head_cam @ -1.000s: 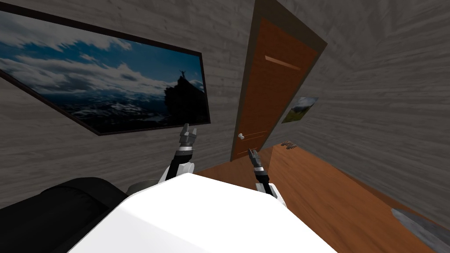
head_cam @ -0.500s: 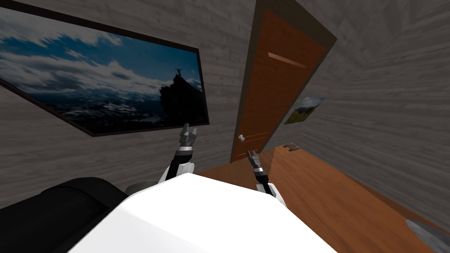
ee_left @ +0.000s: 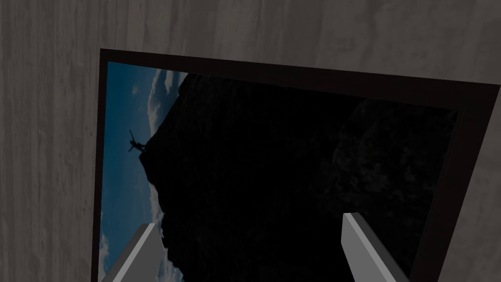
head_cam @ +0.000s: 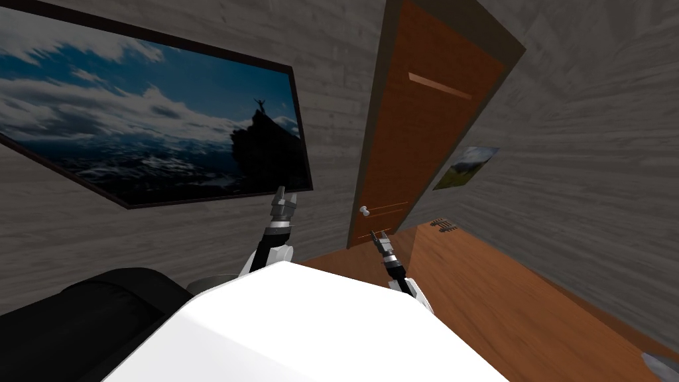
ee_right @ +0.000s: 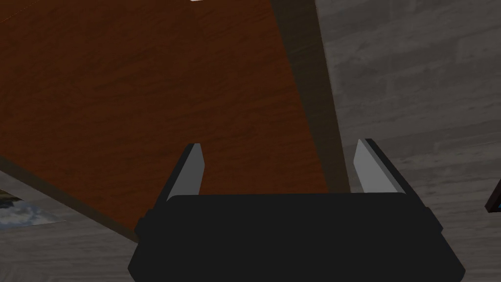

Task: Pull the door open

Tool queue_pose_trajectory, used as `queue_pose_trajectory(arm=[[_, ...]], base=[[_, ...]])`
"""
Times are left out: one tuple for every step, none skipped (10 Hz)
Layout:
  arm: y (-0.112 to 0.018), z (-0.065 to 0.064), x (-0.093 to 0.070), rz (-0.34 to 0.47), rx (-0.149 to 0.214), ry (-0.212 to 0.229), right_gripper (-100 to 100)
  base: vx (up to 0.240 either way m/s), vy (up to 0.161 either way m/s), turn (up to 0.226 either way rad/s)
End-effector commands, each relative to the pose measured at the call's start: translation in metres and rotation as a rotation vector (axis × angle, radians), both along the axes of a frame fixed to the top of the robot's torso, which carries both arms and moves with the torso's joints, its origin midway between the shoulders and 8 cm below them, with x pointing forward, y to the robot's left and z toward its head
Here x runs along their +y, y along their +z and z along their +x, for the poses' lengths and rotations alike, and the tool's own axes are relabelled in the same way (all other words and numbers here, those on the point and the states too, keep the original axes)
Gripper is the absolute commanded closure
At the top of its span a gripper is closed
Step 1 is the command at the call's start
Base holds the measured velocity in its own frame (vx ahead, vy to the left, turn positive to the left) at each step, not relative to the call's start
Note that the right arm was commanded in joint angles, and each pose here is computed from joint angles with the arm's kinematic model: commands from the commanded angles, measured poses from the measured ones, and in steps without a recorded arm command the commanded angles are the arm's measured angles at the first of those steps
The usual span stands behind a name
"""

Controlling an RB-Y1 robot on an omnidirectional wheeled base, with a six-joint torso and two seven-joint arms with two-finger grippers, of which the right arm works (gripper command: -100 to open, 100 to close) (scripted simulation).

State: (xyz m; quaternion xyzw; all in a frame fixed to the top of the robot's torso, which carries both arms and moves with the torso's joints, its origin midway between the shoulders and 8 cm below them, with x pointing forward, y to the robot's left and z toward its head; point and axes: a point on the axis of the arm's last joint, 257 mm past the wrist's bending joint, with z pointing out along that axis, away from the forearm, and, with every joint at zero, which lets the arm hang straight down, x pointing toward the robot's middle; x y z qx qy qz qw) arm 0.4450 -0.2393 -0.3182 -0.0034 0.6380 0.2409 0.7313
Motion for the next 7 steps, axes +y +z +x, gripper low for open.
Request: queue_pose_trajectory(arm=[[-0.011,-0.001,0.0,-0.053,0.01,0.003,-100],[-0.015,-0.001,0.0,-0.084,0.009,0.007,-100],[-0.021,-0.001,-0.001,-0.112,0.015,0.009,-100],[-0.024,-0.002,-0.002,-0.112,0.021,0.008,-100],[-0.029,-0.003,-0.003,-0.138,0.026,0.01,-100],[-0.034,-0.003,-0.004,-0.163,0.03,0.013,-100],[-0.04,-0.004,-0.005,-0.189,0.035,0.016,-100]], base=[[0.081,-0.033,0.034],[0.09,-0.033,0.049],[0.084,-0.045,0.043],[0.057,-0.029,0.009],[0.053,-0.016,0.015],[0.056,-0.03,0.029],[0.06,-0.04,0.048]])
